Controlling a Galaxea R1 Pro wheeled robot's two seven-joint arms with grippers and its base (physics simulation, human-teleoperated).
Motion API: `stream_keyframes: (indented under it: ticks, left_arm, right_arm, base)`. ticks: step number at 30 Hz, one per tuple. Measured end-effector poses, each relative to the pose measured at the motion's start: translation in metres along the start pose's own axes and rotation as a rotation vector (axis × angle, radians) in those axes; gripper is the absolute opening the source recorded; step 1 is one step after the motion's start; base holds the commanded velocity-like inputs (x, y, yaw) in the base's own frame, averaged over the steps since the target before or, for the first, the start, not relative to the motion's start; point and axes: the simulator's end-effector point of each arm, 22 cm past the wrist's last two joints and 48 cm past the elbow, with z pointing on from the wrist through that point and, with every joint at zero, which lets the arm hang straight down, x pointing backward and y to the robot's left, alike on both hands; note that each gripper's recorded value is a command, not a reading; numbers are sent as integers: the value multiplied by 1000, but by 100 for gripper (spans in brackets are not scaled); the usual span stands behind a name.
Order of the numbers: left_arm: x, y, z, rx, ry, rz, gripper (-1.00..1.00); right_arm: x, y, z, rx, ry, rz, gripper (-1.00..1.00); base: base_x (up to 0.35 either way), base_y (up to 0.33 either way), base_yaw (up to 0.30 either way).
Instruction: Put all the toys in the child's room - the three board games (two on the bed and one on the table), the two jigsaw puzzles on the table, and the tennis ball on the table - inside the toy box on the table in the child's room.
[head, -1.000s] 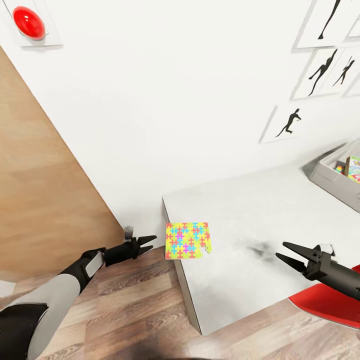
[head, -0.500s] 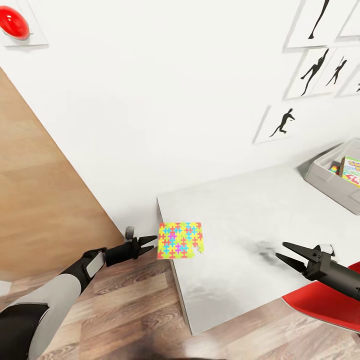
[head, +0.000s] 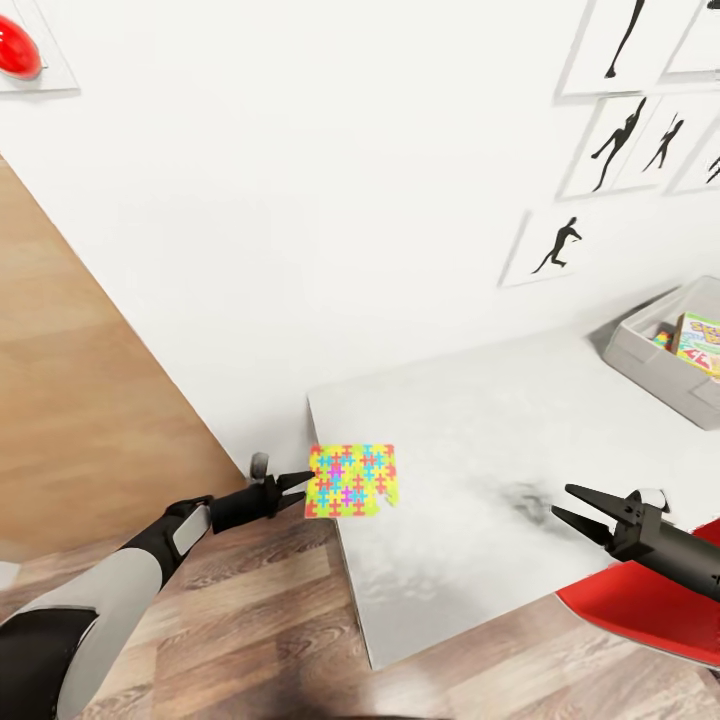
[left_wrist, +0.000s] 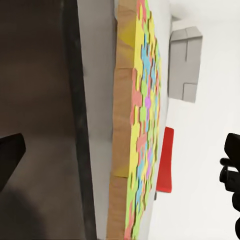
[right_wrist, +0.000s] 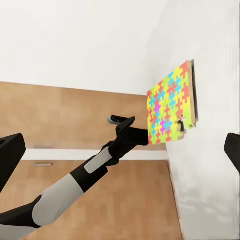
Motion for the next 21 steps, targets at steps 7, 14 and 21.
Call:
stream_keyframes:
  ticks: [7, 14, 21]
  left_arm:
    - [-4, -1, 0, 2, -17, 28, 100]
    - [-4, -1, 0, 2, -19, 31, 100]
    - [-4, -1, 0, 2, -19, 31, 100]
  right_arm:
    - [0, 0, 0, 0, 0, 0, 100]
    - [0, 0, 0, 0, 0, 0, 100]
    - [0, 0, 0, 0, 0, 0, 100]
  base:
    - [-7, -68, 0]
    - [-1, -5, 0]
    - [0, 0, 0]
